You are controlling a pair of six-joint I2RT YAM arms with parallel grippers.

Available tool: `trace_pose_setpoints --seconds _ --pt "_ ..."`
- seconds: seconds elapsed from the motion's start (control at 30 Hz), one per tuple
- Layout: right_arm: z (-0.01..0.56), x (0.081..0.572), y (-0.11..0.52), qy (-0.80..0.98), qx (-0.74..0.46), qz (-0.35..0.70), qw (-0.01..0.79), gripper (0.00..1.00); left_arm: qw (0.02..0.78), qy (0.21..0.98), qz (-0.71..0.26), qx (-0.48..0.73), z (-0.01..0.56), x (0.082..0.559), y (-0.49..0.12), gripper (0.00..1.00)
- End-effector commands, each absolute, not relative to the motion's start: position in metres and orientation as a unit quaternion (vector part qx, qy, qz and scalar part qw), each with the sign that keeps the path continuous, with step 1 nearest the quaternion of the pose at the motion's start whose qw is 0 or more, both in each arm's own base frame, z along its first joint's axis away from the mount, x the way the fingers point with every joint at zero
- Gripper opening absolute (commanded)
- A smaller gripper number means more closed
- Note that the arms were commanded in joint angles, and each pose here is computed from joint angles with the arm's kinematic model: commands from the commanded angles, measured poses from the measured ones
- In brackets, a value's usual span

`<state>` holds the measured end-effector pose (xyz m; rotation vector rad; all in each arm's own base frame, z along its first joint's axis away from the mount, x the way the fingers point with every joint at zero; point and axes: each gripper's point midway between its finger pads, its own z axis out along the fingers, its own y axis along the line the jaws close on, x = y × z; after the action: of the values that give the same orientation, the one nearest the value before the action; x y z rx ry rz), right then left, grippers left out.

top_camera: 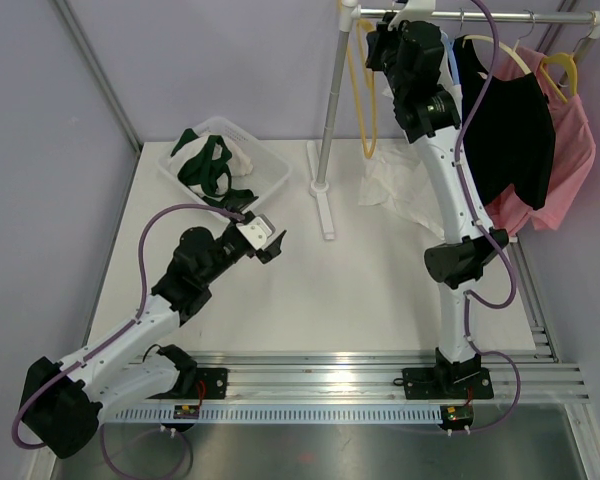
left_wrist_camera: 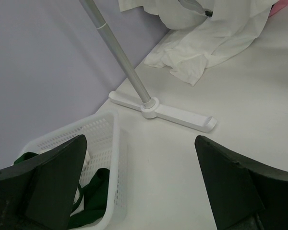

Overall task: Remove the t-shirt from the hanger
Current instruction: Hang the hanger back to the clothesline with the right arm

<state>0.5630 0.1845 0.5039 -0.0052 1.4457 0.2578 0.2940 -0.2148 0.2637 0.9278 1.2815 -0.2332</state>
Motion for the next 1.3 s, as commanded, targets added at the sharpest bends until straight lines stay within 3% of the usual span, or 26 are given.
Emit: trace_pose_setpoints --seconds 0.0,0.8,1.17,1.27 --pt "0.520 0.564 0.185 0.639 -0.005 0.160 0.752 0.00 0.714 0.553 -0.116 0.413 0.287 0.293 -0.222 0.99" --pt "0.502 0.542 0.197 0.676 -0.050 0.187 0.711 0.00 0.699 0.561 -0.121 0.427 0.280 0.295 -0.227 0.99" --pt "0.503 0.526 0.207 0.677 -0.079 0.188 0.707 0.23 0.695 0.564 -0.120 0.429 0.278 0.297 -0.228 0.99" --pt "0.504 0.523 0.207 0.677 -0.080 0.185 0.708 0.25 0.694 0.565 -0.121 0.430 0.278 0.297 -0.228 0.99"
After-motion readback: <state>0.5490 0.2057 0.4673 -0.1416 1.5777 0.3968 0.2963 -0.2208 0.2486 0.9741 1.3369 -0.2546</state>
